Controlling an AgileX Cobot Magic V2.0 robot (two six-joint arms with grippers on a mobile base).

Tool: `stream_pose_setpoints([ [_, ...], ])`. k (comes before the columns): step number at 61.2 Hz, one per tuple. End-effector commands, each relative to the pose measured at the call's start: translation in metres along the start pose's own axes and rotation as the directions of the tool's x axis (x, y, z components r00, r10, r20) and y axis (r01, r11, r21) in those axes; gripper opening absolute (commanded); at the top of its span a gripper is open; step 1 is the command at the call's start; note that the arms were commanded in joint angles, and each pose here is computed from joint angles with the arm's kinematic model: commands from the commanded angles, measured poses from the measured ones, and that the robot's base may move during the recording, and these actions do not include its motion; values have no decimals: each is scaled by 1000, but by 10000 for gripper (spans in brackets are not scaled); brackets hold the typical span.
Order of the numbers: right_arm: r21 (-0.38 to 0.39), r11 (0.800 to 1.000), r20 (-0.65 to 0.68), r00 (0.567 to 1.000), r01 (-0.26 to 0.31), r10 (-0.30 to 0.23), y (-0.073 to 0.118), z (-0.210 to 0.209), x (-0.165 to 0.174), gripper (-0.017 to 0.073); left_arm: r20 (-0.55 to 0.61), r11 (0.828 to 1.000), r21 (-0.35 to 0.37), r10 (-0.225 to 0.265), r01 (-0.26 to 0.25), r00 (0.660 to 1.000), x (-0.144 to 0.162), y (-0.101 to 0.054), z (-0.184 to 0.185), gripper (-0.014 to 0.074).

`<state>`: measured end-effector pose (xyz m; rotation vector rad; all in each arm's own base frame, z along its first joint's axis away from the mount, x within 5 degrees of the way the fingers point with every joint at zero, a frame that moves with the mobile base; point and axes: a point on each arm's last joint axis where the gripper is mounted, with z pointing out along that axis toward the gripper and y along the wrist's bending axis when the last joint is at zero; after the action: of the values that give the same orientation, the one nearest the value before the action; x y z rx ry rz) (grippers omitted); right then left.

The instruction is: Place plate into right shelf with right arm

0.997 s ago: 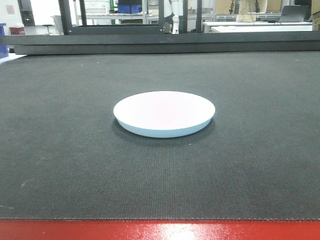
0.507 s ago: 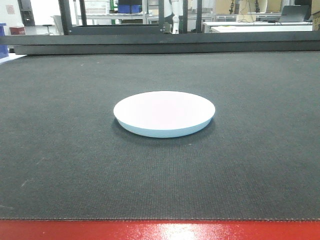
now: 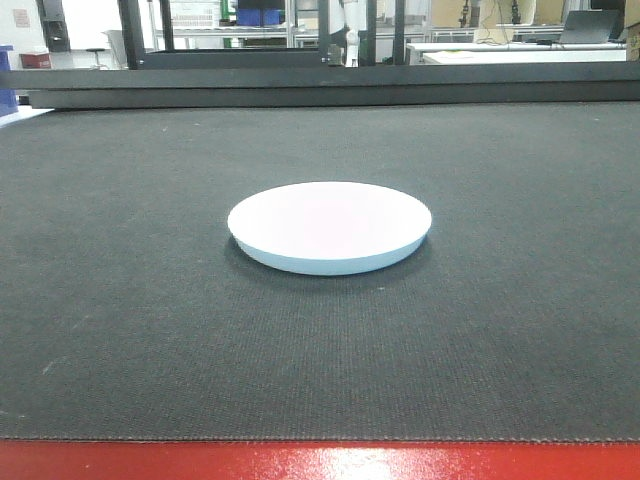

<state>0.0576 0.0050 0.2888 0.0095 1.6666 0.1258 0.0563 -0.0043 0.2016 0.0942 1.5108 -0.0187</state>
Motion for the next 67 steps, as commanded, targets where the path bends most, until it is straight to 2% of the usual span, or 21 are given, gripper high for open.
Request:
stream_pose_setpoints([
  [1, 9, 1000, -21, 1000, -3, 3, 2, 17, -29, 431, 112, 1000, -16, -5, 6, 994, -14, 2, -2, -47],
  [7, 18, 1000, -124, 992, -4, 6, 2, 45, -39, 544, 112, 1000, -16, -5, 6, 994, -14, 2, -2, -47],
  [18, -16, 1000, -289, 957, -22, 16, 12, 104, -64, 549, 112, 1000, -16, -5, 6, 994, -14, 2, -2, -47],
  [26, -77, 995, -412, 911, -67, 29, 39, 154, -78, 549, 112, 1000, -16, -5, 6, 994, -14, 2, -2, -47],
  [34, -93, 994, -531, 847, -61, 3, 64, 204, -76, 549, 112, 1000, -16, -5, 6, 994, -14, 2, -2, -47],
  [40, -108, 994, -606, 794, -28, -43, 89, 243, -63, 549, 112, 1000, -16, -5, 6, 994, -14, 2, -2, -47],
  [51, -145, 989, -670, 737, -8, -92, 124, 292, -38, 549, 112, 1000, -16, -5, 6, 994, -14, 2, -2, -47],
  [60, -152, 988, -708, 697, 4, -112, 136, 316, -11, 549, 112, 1000, -16, -5, 6, 994, -14, 2, -2, -47],
  [67, -157, 988, -717, 686, 10, -121, 139, 326, 6, 548, 112, 1000, -16, -5, 6, 994, -14, 2, -2, -47],
])
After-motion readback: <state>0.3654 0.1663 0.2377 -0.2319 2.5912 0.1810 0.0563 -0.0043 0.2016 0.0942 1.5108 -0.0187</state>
